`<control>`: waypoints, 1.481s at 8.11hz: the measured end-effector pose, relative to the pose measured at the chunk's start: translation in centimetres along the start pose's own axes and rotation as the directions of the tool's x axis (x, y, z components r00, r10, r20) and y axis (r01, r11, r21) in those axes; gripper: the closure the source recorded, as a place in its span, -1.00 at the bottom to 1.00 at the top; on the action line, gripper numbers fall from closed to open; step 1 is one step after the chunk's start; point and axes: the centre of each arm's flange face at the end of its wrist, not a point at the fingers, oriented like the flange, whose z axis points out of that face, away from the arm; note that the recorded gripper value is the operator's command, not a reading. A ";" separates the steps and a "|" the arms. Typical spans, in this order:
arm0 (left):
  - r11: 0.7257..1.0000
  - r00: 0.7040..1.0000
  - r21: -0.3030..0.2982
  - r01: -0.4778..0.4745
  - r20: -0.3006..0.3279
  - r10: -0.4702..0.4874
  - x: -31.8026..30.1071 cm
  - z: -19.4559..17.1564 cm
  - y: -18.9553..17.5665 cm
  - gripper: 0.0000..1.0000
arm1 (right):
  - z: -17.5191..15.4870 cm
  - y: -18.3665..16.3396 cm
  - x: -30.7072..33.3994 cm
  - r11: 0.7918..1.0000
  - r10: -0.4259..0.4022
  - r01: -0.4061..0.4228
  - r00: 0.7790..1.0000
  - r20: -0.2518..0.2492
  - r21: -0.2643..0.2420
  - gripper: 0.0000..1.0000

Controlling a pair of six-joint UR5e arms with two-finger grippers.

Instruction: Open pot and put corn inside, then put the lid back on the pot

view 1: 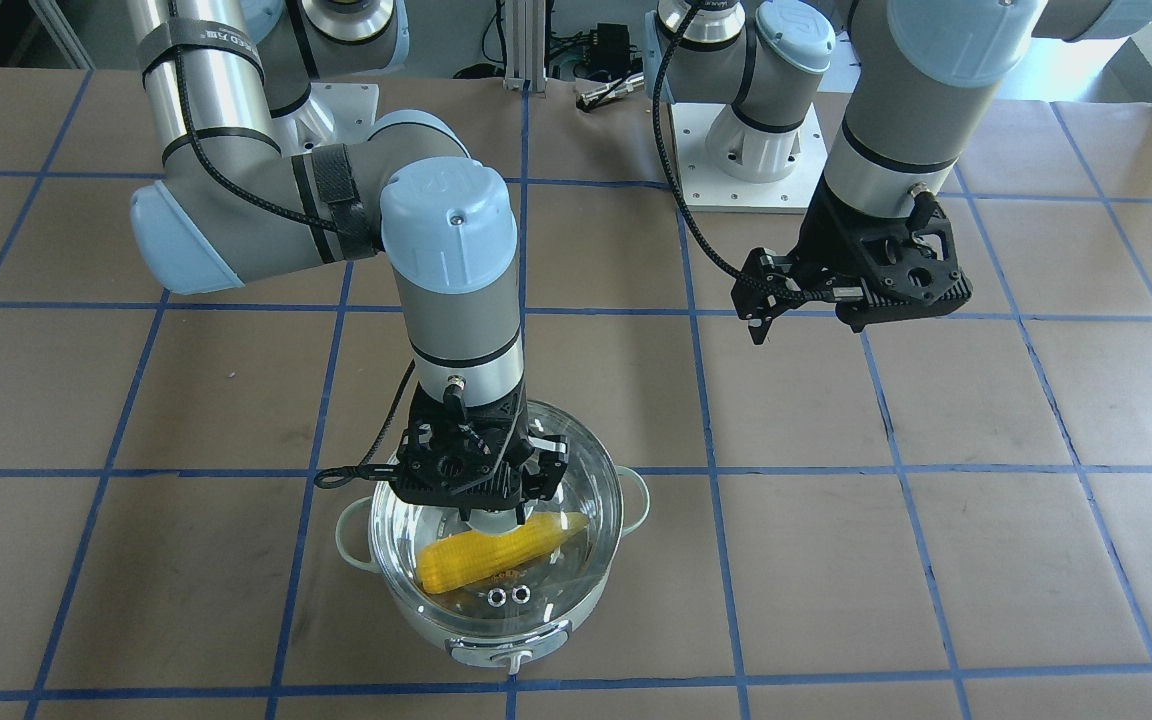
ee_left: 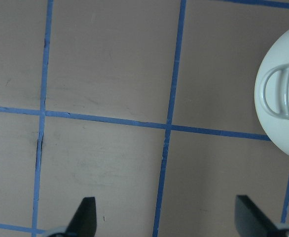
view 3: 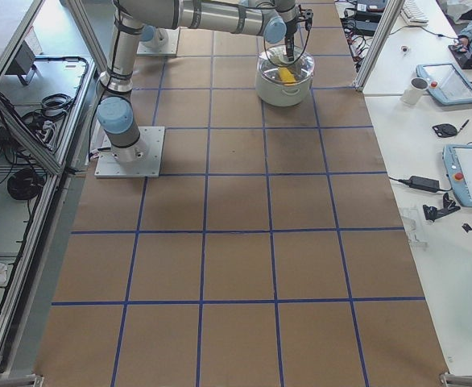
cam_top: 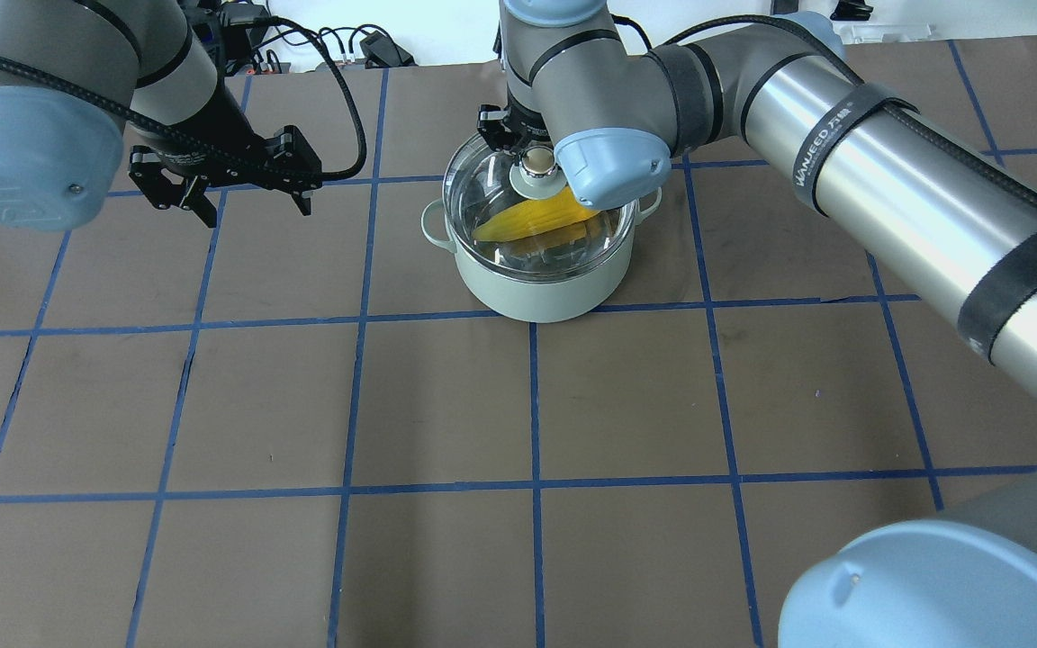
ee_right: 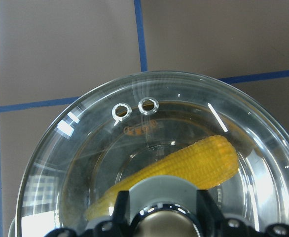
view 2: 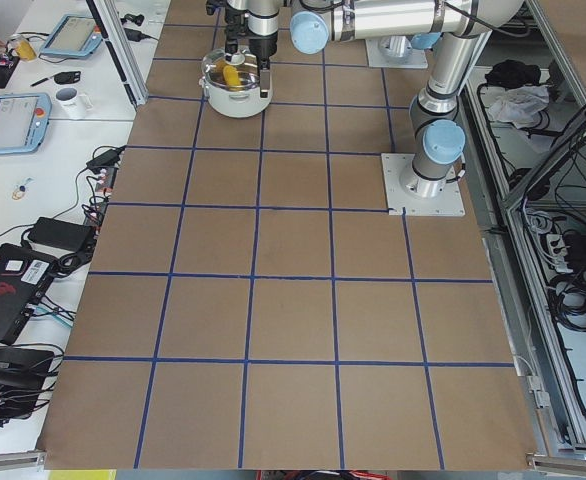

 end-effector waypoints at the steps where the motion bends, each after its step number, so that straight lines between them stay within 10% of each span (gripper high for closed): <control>1: 1.000 1.000 0.000 0.001 -0.001 -0.001 0.0 0.0 0.0 -1.00 | 0.0 0.0 0.0 1.000 -0.007 0.007 1.000 -0.002 0.002 1.00; 12: 1.000 1.000 -0.009 0.000 -0.008 -0.001 0.0 0.4 0.1 -1.00 | 0.7 0.1 -0.2 1.000 -0.020 0.021 1.000 -0.017 0.011 1.00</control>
